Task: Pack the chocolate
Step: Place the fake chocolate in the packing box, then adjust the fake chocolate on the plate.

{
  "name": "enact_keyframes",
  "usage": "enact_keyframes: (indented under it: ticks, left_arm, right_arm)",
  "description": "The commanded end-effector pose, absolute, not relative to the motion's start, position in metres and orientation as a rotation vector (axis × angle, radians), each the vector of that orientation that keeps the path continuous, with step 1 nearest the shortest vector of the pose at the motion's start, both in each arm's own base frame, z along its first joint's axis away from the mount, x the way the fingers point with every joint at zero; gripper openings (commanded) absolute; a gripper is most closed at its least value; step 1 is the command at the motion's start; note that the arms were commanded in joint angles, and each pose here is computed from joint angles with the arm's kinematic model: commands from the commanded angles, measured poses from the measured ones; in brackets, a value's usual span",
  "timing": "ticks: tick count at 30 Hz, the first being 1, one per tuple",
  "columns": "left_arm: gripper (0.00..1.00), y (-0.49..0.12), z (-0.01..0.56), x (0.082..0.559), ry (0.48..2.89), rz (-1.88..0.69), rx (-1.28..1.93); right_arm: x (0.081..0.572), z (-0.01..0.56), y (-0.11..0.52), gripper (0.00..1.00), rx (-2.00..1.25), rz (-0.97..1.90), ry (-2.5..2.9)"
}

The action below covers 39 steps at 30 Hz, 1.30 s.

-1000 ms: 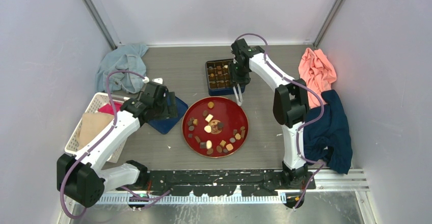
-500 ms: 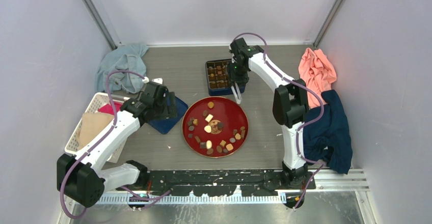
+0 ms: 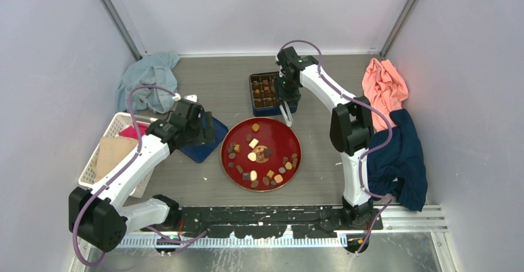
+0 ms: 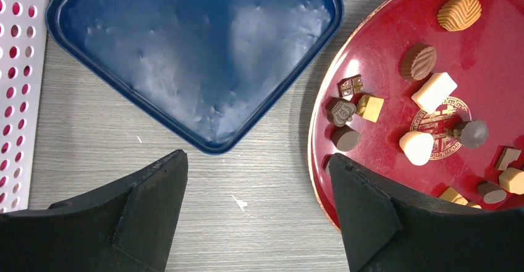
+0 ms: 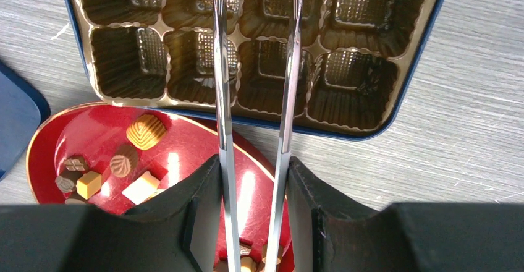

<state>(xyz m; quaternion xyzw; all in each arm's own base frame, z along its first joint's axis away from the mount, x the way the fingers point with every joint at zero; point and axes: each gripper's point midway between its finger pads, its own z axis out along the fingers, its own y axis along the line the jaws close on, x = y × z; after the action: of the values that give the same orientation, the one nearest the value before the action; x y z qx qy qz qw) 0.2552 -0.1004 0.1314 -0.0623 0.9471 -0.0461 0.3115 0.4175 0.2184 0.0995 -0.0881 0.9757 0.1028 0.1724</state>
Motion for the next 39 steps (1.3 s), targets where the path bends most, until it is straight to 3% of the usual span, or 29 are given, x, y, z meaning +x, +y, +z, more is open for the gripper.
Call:
enact_keyframes:
  ticks: [1,9,29,34,39]
  left_arm:
    - [0.85,-0.096,0.141,0.258,2.46,-0.117,-0.192]
    - [0.85,-0.096,0.142,0.258,2.455,-0.117,-0.191]
    - [0.85,-0.098,0.143,0.259,2.457,-0.128,-0.184]
    - [0.85,-0.098,0.145,0.259,2.455,-0.131,-0.182]
    - [0.85,-0.098,0.143,0.259,2.457,-0.132,-0.183]
  right_arm:
    - [0.434,0.129,0.218,0.39,-0.232,0.276,2.66]
    - [0.435,0.129,0.217,0.4,-0.207,0.275,2.659]
    - [0.434,0.131,0.218,0.51,-0.214,0.285,2.666]
    - [0.434,0.146,0.216,0.48,-0.204,0.287,2.631]
    - [0.429,0.18,0.214,0.38,-0.2,0.31,2.564]
